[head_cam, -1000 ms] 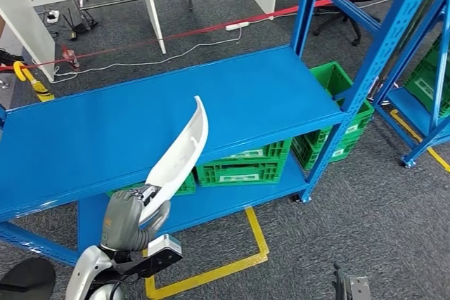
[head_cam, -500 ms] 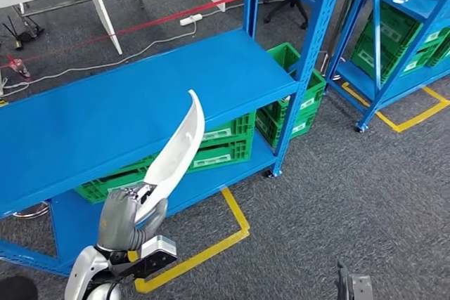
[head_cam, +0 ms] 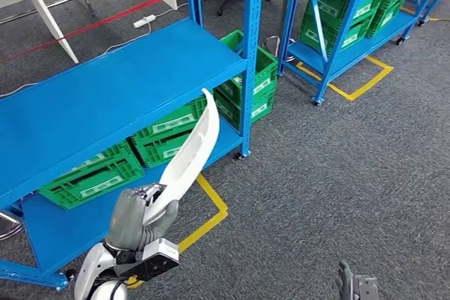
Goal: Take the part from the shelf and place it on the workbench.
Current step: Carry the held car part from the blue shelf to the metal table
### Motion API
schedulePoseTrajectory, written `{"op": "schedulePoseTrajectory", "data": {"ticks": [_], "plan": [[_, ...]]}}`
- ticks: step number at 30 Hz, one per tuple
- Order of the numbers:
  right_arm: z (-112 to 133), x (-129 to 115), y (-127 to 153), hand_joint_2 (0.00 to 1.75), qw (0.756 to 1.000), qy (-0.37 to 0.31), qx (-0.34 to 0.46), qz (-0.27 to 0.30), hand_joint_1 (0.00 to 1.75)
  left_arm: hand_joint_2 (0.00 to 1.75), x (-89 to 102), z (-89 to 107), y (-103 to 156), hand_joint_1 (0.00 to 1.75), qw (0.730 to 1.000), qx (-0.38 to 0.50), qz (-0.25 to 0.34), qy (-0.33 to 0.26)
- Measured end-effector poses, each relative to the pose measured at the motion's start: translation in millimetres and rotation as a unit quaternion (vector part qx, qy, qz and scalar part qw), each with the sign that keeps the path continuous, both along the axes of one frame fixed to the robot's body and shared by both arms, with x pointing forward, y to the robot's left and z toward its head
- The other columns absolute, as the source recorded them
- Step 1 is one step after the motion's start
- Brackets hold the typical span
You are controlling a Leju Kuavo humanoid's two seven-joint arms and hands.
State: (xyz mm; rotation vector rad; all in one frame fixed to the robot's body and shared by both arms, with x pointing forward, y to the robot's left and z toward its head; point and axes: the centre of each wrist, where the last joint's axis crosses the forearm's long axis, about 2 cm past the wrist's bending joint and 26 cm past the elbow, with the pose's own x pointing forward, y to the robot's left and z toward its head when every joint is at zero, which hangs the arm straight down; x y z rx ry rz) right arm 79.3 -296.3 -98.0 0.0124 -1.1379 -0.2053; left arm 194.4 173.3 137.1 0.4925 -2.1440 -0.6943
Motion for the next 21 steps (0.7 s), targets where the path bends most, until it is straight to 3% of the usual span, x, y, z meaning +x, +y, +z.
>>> {"op": "schedulePoseTrajectory", "data": {"ticks": [10, 21], "plan": [[0.0, -0.8, -2.0, 0.0, 1.0, 0.0, 0.002, -0.003, 0.0, 1.75, 0.0, -2.4, -1.2, 1.75, 1.0, -0.003, -0.006, 0.004], [-1.3, -9.3, -8.6, 0.0, 1.0, 0.006, -0.006, -0.014, 0.0, 1.75, 6.7, 0.7, -12.6, 1.75, 0.998, -0.02, -0.051, 0.005]]}}
